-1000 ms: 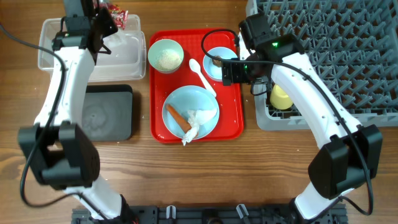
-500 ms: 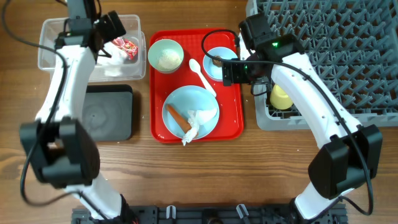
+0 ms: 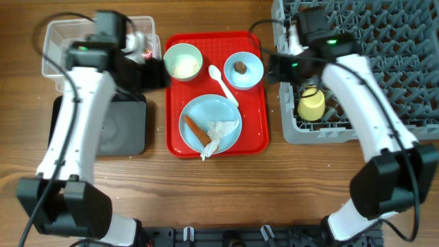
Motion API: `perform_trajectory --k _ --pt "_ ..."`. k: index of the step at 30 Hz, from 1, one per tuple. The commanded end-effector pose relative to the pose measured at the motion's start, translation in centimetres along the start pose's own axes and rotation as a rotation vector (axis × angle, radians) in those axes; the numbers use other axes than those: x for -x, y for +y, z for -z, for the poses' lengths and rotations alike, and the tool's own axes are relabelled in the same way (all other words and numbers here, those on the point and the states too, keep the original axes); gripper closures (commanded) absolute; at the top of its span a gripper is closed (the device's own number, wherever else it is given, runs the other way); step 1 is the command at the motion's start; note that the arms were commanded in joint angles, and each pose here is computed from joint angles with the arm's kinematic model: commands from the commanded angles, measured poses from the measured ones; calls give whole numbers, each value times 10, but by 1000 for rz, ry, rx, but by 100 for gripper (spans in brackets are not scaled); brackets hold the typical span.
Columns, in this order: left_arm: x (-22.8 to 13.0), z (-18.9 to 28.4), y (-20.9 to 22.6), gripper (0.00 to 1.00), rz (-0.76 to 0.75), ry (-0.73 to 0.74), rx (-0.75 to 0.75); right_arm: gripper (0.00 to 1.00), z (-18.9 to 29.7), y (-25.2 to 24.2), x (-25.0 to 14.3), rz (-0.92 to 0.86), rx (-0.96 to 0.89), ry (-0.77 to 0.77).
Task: Sort waste into correct bins and load items into the dishwasher rack
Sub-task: 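Open left gripper over clear bin and right gripper in rack, then reach left gripper to the carrot on the blue plate and grasp it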
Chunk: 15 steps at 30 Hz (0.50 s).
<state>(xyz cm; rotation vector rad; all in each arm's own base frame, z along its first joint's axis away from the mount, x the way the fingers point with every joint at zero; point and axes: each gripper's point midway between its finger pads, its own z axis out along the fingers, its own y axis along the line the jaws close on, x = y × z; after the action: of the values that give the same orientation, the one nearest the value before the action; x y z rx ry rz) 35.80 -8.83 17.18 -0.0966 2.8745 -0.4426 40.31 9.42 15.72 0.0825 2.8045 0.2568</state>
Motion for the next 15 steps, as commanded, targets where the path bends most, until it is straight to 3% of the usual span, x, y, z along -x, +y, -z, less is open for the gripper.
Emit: perform_trajectory --k 1,8,15 --pt "-36 -36 -35 0 -141 105 -63 10 18 -12 4 -52 48 -20" --pt "-58 -98 -75 1 -321 95 -72 12 19 -14 -1 -64 53 4" --pt "-92 -149 -78 7 -424 227 23 12 19 -16 -6 -63 48 24"
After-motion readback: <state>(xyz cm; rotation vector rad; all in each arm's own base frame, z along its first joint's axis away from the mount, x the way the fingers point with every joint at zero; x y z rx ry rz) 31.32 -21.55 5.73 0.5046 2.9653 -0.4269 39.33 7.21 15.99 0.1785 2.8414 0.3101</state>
